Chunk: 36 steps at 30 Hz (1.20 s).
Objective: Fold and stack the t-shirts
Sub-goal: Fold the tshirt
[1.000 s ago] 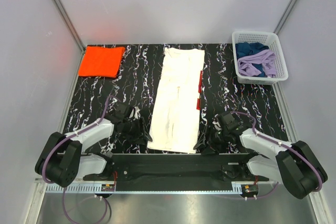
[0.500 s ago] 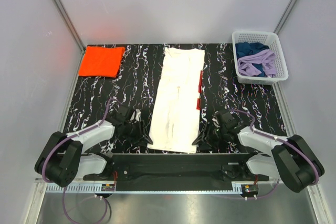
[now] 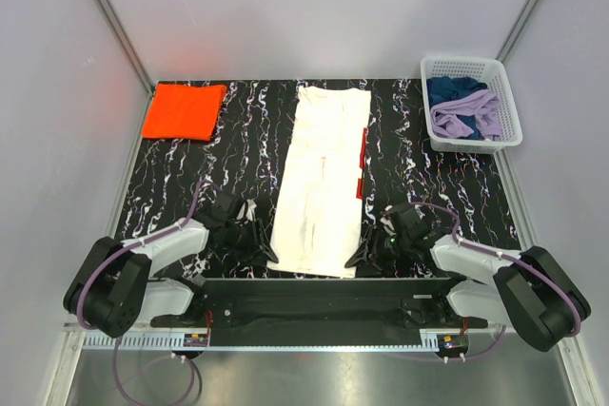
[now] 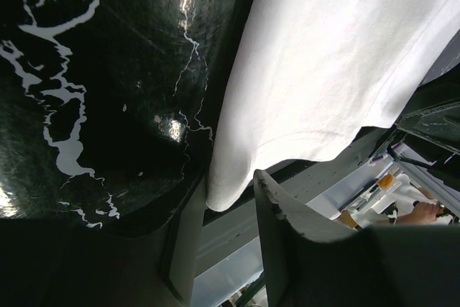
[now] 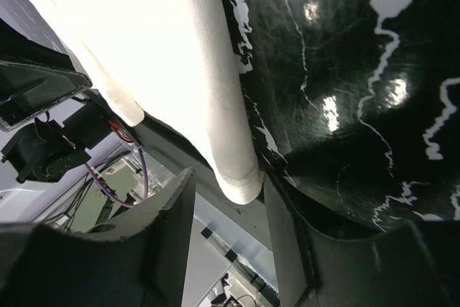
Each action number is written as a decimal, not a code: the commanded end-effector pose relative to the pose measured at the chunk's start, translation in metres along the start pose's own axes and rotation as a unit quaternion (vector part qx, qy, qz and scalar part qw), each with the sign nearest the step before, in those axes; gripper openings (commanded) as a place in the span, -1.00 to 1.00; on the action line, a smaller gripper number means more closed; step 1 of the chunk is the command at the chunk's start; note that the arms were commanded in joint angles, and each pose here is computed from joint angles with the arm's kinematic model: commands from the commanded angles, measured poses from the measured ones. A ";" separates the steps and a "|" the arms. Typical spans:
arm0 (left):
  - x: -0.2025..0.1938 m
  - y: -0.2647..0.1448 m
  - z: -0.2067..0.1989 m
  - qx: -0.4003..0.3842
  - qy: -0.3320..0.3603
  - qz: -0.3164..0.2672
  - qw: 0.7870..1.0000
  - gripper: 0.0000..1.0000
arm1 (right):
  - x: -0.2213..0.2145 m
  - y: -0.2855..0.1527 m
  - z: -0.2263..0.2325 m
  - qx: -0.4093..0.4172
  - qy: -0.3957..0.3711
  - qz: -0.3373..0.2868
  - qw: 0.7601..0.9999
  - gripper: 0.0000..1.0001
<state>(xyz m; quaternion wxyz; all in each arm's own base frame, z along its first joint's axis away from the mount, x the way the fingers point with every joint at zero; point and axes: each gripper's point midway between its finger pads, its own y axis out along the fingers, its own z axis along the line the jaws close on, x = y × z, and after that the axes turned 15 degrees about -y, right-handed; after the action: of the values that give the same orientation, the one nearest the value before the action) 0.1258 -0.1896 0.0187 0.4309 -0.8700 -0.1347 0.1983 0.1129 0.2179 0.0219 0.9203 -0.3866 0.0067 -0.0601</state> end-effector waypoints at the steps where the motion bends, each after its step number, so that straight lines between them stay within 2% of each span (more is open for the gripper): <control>1: 0.002 0.005 0.020 0.042 -0.001 -0.010 0.999 -0.21 | -0.003 0.009 -0.025 -0.044 0.010 -0.005 0.999 0.01; 6: 0.003 0.005 0.019 0.040 0.003 -0.010 0.999 -0.27 | -0.001 0.013 -0.023 -0.041 0.010 0.000 0.999 0.01; 9: 0.004 0.005 0.015 0.034 0.007 -0.011 0.999 -0.43 | -0.003 0.015 -0.025 -0.042 0.010 0.006 0.999 -0.09; 10: 0.004 0.005 0.013 0.032 0.010 -0.011 0.999 -0.62 | -0.003 0.015 -0.025 -0.042 0.008 0.007 0.999 -0.18; 11: 0.004 0.005 0.013 0.031 0.011 -0.009 0.999 -0.71 | -0.006 0.016 -0.027 -0.044 0.010 0.011 0.999 -0.49; 13: 0.004 0.005 0.012 0.030 0.015 -0.010 0.999 -1.00 | -0.008 0.016 -0.029 -0.046 0.007 0.016 0.999 -0.83; 14: 0.003 0.005 0.012 0.030 0.018 -0.009 0.999 -1.00 | -0.010 0.015 -0.029 -0.047 0.005 0.018 0.999 -1.00; 19: -0.003 -0.007 0.002 0.016 0.026 -0.023 0.999 -1.00 | -0.020 0.008 -0.024 -0.054 -0.006 0.031 0.998 -1.00; 25: -0.007 -0.036 -0.020 -0.003 0.048 -0.049 0.998 -1.00 | -0.017 -0.017 0.007 -0.031 -0.014 0.002 0.999 -1.00; 29: 0.002 -0.053 -0.048 -0.005 0.077 -0.065 0.995 -1.00 | 0.004 -0.032 0.036 -0.012 -0.028 -0.037 0.999 -1.00; 30: 0.009 -0.064 -0.071 -0.021 0.092 -0.079 0.992 -1.00 | 0.008 -0.034 0.039 -0.012 -0.031 -0.039 0.999 -1.00; 31: 0.015 -0.063 -0.071 0.002 0.089 -0.081 0.993 -1.00 | 0.014 -0.036 0.038 -0.021 -0.024 -0.041 0.999 -1.00; 34: 0.035 -0.077 -0.108 -0.014 0.114 -0.105 0.988 -1.00 | 0.038 -0.044 0.050 -0.029 -0.051 -0.051 0.997 -1.00; 36: 0.054 -0.075 -0.116 -0.005 0.112 -0.108 0.988 -1.00 | 0.069 -0.055 0.055 -0.027 -0.058 -0.071 0.995 -1.00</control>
<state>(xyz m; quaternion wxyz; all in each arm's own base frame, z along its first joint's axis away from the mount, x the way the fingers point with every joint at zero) 0.1932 -0.2088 0.1229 0.4430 -0.8771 -0.1676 0.0798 0.1470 0.2204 0.0847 0.9099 -0.4037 -0.0343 -0.0889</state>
